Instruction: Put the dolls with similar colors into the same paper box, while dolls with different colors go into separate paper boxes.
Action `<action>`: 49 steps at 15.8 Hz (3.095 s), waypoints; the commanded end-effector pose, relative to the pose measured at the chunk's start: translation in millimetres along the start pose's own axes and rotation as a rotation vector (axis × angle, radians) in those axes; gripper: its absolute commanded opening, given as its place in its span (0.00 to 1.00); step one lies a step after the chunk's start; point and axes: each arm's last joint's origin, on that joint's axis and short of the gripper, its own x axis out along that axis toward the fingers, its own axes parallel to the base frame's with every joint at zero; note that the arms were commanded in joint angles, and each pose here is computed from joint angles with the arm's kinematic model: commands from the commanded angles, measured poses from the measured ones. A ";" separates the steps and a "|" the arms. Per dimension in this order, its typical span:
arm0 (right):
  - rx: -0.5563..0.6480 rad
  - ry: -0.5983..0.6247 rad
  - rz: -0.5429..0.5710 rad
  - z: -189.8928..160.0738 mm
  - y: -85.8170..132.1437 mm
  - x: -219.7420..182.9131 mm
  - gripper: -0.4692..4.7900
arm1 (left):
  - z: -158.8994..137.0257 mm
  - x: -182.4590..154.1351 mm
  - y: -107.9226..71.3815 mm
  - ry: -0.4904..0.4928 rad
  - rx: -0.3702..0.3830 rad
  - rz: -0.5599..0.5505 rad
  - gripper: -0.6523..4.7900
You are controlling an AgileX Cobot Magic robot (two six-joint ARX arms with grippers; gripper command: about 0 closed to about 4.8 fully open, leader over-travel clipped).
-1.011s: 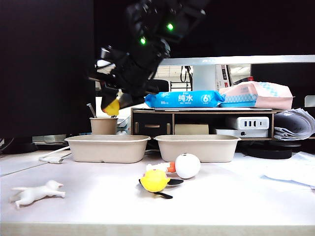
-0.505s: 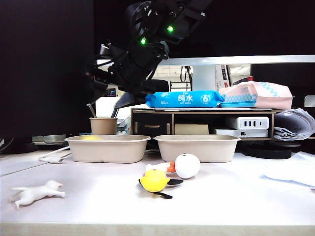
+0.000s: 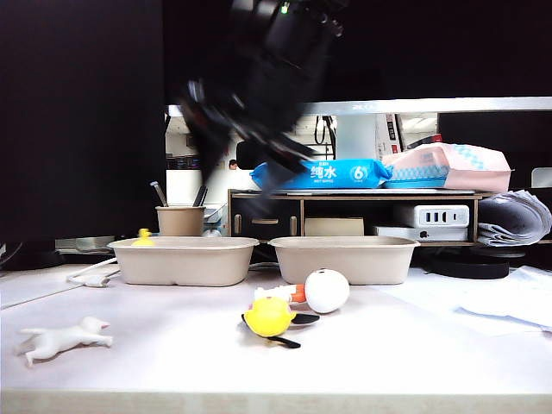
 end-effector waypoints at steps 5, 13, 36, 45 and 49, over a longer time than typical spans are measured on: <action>-0.108 0.204 -0.157 -28.3 -7.6 13.8 0.75 | -3.4 4.5 -6.5 0.059 0.017 -0.061 0.11; -0.149 0.279 -0.146 -33.3 -15.6 50.1 0.75 | -3.6 6.4 -6.6 0.068 0.017 -0.061 0.11; -0.052 -0.246 -0.414 10.1 -69.9 -8.9 0.36 | 19.0 -16.2 -5.3 -0.263 0.015 -0.053 0.11; -0.041 -0.263 -0.405 10.4 -76.2 -12.1 0.56 | 17.5 -14.2 -5.5 -0.237 0.015 -0.054 0.11; 0.010 -0.108 -0.093 -7.2 -45.7 -39.3 0.68 | -2.1 5.1 -9.5 0.049 0.026 -0.086 0.11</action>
